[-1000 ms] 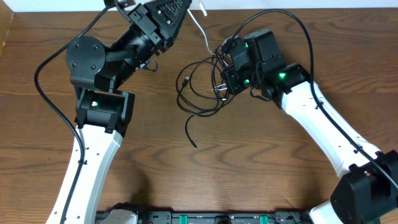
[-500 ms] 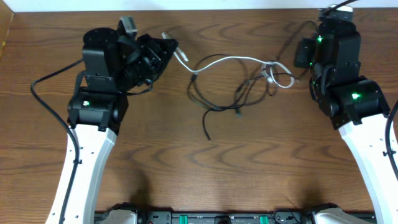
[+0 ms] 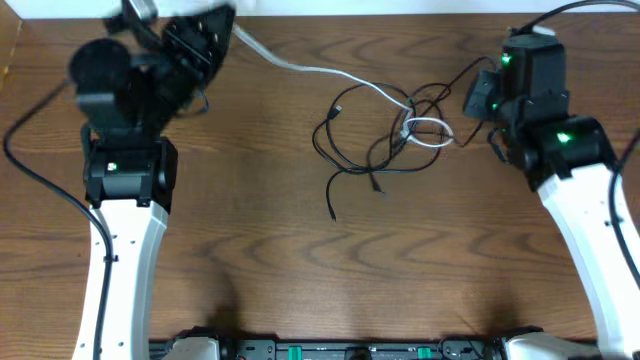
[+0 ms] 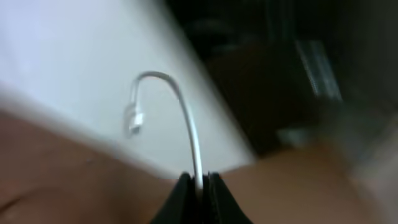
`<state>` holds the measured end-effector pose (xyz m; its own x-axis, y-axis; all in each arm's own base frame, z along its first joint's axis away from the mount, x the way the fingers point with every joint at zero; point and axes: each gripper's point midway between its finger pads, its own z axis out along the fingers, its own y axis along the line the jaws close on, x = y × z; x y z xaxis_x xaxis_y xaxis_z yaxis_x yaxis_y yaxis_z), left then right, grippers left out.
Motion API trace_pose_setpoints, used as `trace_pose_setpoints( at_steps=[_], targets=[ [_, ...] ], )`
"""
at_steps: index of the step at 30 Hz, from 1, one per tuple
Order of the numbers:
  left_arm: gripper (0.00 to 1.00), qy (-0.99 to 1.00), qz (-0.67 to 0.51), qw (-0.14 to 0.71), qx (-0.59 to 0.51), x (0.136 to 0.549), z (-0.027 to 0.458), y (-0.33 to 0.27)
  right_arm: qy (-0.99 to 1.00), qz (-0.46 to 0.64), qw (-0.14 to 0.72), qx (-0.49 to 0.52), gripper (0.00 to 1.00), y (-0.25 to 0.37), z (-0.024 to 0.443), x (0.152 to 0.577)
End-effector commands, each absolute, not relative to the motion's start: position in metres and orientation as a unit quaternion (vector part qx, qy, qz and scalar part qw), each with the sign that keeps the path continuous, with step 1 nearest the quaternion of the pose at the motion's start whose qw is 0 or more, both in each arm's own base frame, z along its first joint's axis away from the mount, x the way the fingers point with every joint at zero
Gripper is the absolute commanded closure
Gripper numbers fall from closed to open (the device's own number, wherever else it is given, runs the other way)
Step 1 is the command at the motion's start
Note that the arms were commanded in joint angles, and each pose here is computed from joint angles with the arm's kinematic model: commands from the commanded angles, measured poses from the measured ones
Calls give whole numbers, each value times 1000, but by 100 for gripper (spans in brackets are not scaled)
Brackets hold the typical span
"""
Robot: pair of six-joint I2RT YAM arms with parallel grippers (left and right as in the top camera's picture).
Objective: Untangle cables
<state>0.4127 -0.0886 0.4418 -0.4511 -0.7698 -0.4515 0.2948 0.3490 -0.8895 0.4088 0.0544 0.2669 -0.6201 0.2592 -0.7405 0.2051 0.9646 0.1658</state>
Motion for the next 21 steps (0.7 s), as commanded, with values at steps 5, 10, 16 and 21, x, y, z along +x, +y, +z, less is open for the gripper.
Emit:
trace_pose_setpoints(
  at_steps=[5,10,16,21],
  targets=[
    [92,546,-683,476,-91,361,536,-110,945,108,308,-3,99,108,197,415],
    [93,539,-695,463,-108,362,538,-108,952,129,277,-22,56,120,180,411],
    [93,534,-702,456,-122,363,539,-106,929,183,309,-90,1,141,210,405],
    [93,528,-706,453,-134,365,540,-104,873,255,382,-167,1,169,269,397]
  ],
)
